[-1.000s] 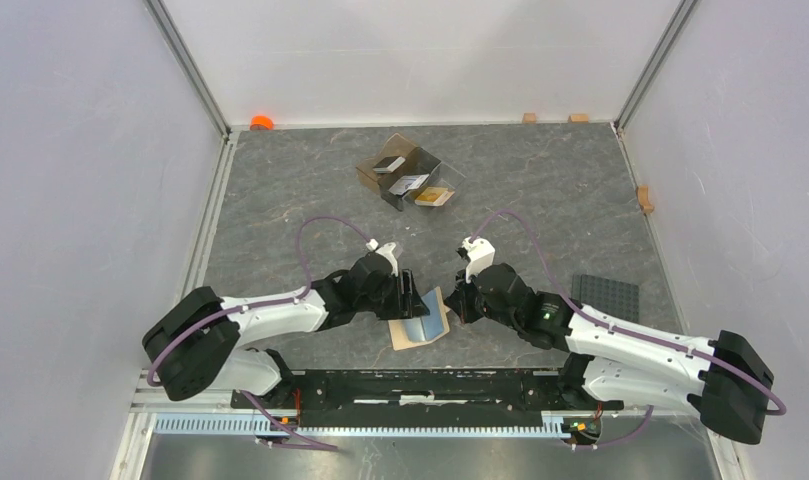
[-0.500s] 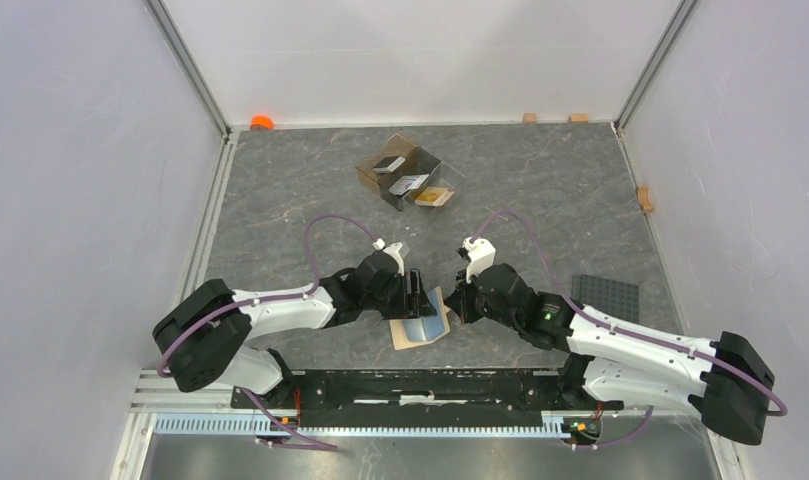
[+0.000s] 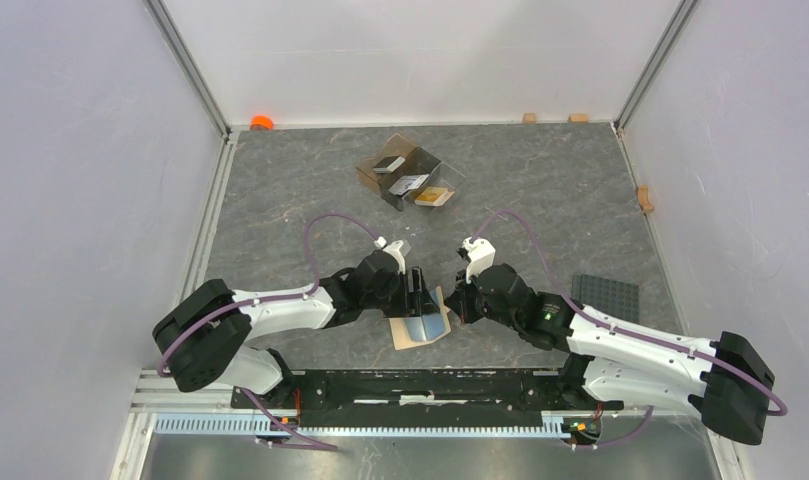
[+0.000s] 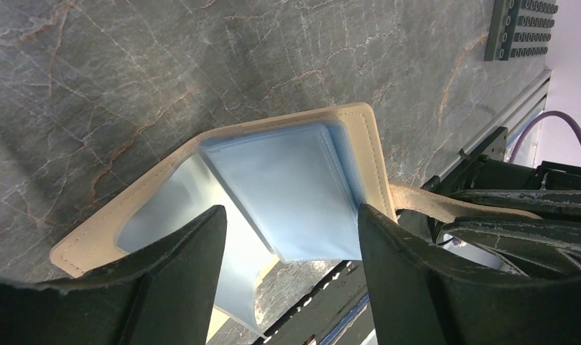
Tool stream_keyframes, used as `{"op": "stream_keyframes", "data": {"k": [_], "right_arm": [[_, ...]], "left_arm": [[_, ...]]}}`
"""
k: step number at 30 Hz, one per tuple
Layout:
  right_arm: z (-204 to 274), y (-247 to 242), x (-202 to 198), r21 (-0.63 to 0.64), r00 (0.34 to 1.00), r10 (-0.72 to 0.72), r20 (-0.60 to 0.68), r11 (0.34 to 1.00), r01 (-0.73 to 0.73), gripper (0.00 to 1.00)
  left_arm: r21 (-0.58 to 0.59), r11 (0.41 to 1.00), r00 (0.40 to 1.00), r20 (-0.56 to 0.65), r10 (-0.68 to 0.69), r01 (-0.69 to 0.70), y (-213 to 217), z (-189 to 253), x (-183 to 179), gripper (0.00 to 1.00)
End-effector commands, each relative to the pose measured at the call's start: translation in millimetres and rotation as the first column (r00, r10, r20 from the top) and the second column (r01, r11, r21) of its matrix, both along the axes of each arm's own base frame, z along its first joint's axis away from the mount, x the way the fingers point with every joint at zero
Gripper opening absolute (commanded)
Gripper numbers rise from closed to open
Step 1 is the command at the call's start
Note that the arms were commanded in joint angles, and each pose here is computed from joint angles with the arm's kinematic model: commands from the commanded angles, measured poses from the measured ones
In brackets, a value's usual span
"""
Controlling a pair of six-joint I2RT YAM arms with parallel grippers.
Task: Put the credit cards into the card holder
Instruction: Open the card holder at the center of the board.
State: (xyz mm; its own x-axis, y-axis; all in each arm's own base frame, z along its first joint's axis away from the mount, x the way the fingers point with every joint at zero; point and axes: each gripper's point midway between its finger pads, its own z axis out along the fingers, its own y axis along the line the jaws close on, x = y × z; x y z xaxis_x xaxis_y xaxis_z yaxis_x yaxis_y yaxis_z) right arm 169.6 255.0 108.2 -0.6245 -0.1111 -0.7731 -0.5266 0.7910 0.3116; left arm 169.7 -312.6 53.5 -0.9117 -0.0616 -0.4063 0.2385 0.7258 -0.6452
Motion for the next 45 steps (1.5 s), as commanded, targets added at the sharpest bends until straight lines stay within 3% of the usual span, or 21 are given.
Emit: {"op": "stream_keyframes", "data": {"k": [1,8,17,25,33,45], "right_arm": [[6.9,1.5,2.2,0.020,1.000,-0.005,0.027,1.000,0.004,0.00],[6.5,1.0,1.9,0.018,1.000,-0.006,0.028,1.000,0.005,0.00],[5.3,-2.2,3.1,0.010,0.999,-0.018,0.033,1.000,0.018,0.00],[-2.0,-16.3,8.5,-0.046,0.996,-0.072,0.046,0.996,0.074,0.00],[-16.4,-54.8,19.6,-0.190,0.975,-0.205,0.090,0.957,0.219,0.00],[-38.0,-66.5,11.6,-0.234,0.973,-0.225,0.054,0.944,0.231,0.00]], "left_arm": [[-0.051,0.999,0.999,0.027,0.019,-0.018,-11.3,12.8,8.7,0.74],[-0.044,0.998,0.999,0.021,0.038,-0.037,-10.9,7.2,11.1,0.74],[0.151,0.988,0.998,-0.033,0.050,-0.045,15.5,-30.7,1.1,0.72],[0.306,0.948,0.996,-0.004,0.092,-0.087,48.4,-39.9,0.2,0.72],[0.366,0.924,0.993,0.007,0.118,-0.113,77.1,-37.2,-10.1,0.73],[0.435,0.889,0.988,0.008,0.154,-0.142,113.9,-38.9,-27.3,0.74]]}}
